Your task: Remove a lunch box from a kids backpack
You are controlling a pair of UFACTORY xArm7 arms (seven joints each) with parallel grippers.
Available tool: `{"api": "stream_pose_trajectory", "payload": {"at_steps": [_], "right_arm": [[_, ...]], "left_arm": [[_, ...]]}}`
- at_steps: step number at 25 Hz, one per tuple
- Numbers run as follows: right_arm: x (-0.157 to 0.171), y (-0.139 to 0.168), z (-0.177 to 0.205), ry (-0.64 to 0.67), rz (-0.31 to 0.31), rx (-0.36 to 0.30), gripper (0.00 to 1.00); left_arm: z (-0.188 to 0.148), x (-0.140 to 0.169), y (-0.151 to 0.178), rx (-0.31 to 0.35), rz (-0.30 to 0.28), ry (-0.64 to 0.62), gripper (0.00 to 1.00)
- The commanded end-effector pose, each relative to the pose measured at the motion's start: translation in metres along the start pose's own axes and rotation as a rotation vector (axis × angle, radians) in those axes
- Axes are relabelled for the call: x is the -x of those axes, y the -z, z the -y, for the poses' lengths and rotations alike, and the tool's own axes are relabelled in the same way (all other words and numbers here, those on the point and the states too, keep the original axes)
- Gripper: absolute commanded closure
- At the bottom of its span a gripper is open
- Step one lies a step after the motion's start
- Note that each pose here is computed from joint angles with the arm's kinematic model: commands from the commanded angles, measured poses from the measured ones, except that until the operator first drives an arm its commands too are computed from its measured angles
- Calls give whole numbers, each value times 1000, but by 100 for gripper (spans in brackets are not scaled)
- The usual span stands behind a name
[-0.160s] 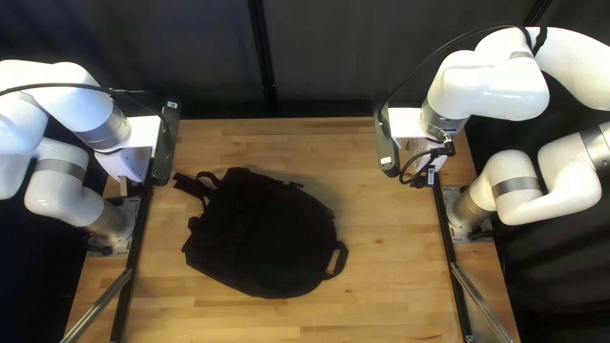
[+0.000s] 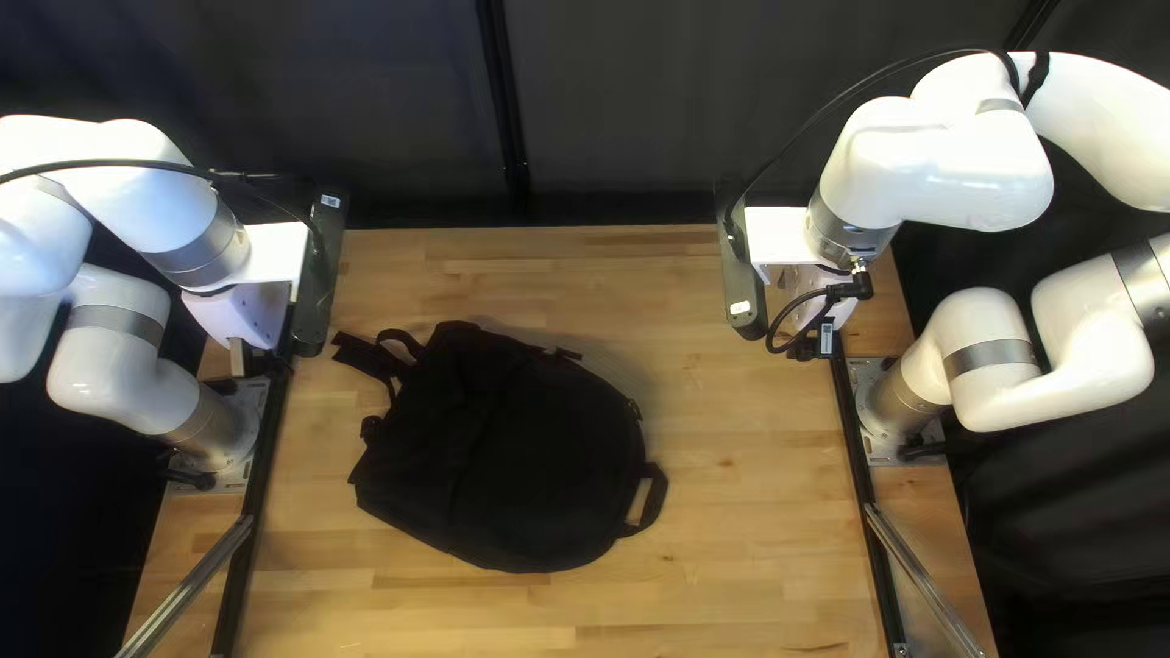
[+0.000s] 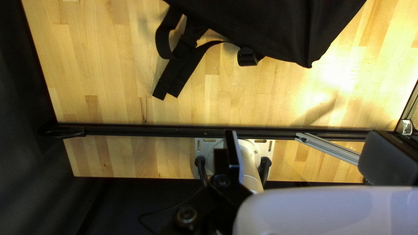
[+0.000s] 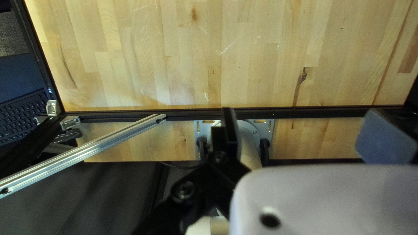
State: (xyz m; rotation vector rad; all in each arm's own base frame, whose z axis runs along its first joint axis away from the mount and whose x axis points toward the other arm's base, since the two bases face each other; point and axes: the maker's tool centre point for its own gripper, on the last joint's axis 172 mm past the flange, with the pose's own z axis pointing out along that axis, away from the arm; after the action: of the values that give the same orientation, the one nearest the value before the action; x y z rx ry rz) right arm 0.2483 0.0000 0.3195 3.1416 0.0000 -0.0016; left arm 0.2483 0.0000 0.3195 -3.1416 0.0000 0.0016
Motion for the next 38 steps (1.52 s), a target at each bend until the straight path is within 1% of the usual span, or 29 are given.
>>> {"api": "stream_pose_trajectory", "payload": {"at_steps": [1, 3, 5, 8, 10, 14, 16, 19, 20, 23, 24, 26, 27, 30, 32, 38], "right_arm": [[0, 0, 0, 0, 0, 0, 0], [0, 0, 0, 0, 0, 0, 0], [0, 0, 0, 0, 0, 0, 0], [0, 0, 0, 0, 0, 0, 0], [0, 0, 0, 0, 0, 0, 0], [0, 0, 0, 0, 0, 0, 0], [0, 0, 0, 0, 0, 0, 0], [0, 0, 0, 0, 0, 0, 0], [0, 0, 0, 0, 0, 0, 0], [0, 0, 0, 0, 0, 0, 0], [0, 0, 0, 0, 0, 0, 0], [0, 0, 0, 0, 0, 0, 0], [0, 0, 0, 0, 0, 0, 0], [0, 0, 0, 0, 0, 0, 0], [0, 0, 0, 0, 0, 0, 0], [0, 0, 0, 0, 0, 0, 0]], "left_arm": [[0, -2, -2, 16, 3, 3, 0], [-4, -11, 0, -13, 29, -54, 0], [-9, -21, 5, -58, 60, -145, 0], [-16, -33, 4, -99, 79, -253, 0], [-20, -51, -4, -119, 89, -340, 0], [-18, -86, -27, -150, 83, -483, 0], [-13, -101, -39, -166, 72, -543, 0], [2, -135, -61, -181, 41, -675, 0], [8, -146, -67, -178, 35, -717, 0], [15, -166, -78, -160, 27, -819, 0], [17, -176, -87, -143, 31, -876, 0], [19, -185, -100, -114, 41, -948, 0], [20, -192, -111, -88, 56, -1003, 0], [19, -197, -125, -41, 86, -1089, 0], [17, -194, -131, -20, 95, -1127, 0], [6, -189, -164, 27, 96, -1193, 0]]}}
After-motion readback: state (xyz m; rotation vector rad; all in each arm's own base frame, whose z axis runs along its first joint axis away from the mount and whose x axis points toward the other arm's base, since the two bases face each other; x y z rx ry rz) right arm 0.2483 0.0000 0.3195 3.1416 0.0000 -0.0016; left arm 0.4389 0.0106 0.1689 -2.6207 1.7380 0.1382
